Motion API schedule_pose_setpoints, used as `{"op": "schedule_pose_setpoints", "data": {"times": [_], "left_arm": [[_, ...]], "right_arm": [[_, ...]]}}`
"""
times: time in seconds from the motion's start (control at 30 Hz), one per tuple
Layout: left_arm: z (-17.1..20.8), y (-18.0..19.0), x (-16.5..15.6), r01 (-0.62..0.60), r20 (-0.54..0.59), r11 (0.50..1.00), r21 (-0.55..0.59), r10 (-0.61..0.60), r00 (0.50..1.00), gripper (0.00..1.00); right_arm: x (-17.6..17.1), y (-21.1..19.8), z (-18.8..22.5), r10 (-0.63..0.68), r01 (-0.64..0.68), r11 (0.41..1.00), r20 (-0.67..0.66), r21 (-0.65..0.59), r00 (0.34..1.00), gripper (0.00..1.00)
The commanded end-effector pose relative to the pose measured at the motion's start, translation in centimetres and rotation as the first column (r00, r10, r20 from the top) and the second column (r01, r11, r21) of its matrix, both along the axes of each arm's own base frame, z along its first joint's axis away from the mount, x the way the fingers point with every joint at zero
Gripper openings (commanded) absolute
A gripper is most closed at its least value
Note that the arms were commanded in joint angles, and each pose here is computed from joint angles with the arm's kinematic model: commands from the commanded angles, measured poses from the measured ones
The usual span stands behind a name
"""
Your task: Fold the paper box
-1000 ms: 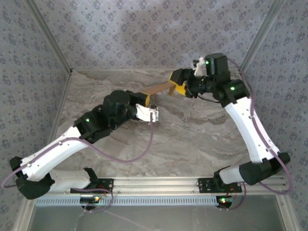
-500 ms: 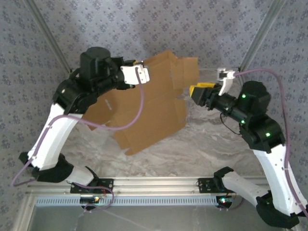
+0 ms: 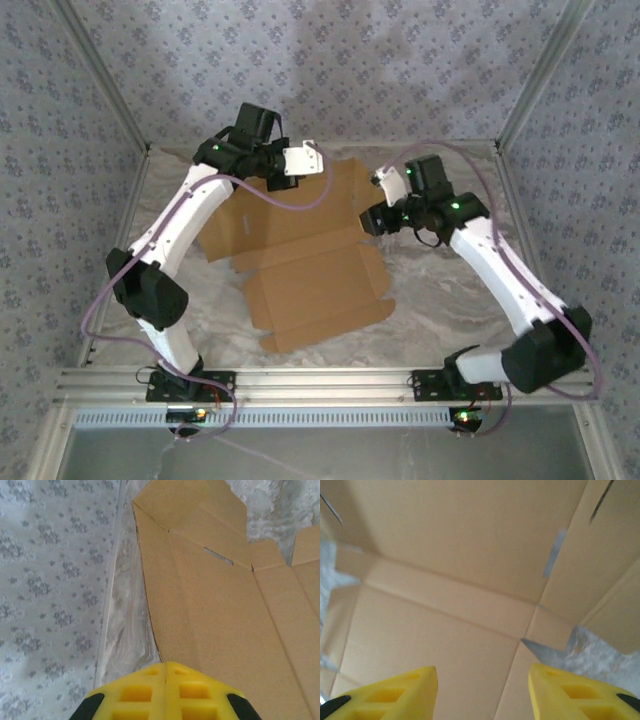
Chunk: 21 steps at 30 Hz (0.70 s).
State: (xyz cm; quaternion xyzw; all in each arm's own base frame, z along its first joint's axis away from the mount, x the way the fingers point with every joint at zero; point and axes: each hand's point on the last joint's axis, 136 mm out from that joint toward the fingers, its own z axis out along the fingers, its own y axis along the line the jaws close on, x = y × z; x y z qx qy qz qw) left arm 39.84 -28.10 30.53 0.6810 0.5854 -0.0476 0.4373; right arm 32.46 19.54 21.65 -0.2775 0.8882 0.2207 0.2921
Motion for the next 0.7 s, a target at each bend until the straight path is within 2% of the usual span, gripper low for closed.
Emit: {"op": "schedule_pose_setpoints", "data": {"times": [0.0, 0.1, 0.23, 0.33, 0.47, 0.67], "left_arm": [[0.8, -1.0, 0.5, 0.146, 0.018, 0.978, -0.147, -0.145, 0.989, 0.0], [-1.3, -0.4, 1.4, 0.149, -0.07, 0.966, -0.209, -0.167, 0.983, 0.0], [-3.3, 0.0, 1.8, 0.162, -0.103, 0.952, -0.26, -0.195, 0.975, 0.0], [-2.6, -0.2, 1.1, 0.195, -0.109, 0.935, -0.297, -0.236, 0.966, 0.0], [-1.5, -0.1, 0.8, 0.212, -0.1, 0.927, -0.31, -0.253, 0.962, 0.0], [-0.8, 0.3, 0.3, 0.217, -0.109, 0.925, -0.312, -0.262, 0.959, 0.0]], "right_arm": [[1.7, -0.7, -1.8, 0.003, -0.003, 1.0, -0.062, 0.0, 0.998, 0.54], [1.9, -1.4, -4.8, -0.066, 0.061, 0.997, -0.129, -0.038, 0.989, 0.57], [1.8, -3.1, -6.9, -0.155, 0.149, 0.988, -0.196, -0.042, 0.968, 0.62], [2.0, -3.3, -7.0, -0.16, 0.175, 0.984, -0.256, 0.038, 0.953, 0.68], [2.1, -3.7, -8.3, -0.173, 0.213, 0.974, -0.349, 0.079, 0.921, 0.71], [1.1, -3.2, -10.4, -0.177, 0.203, 0.979, -0.38, 0.031, 0.908, 0.71]]}}
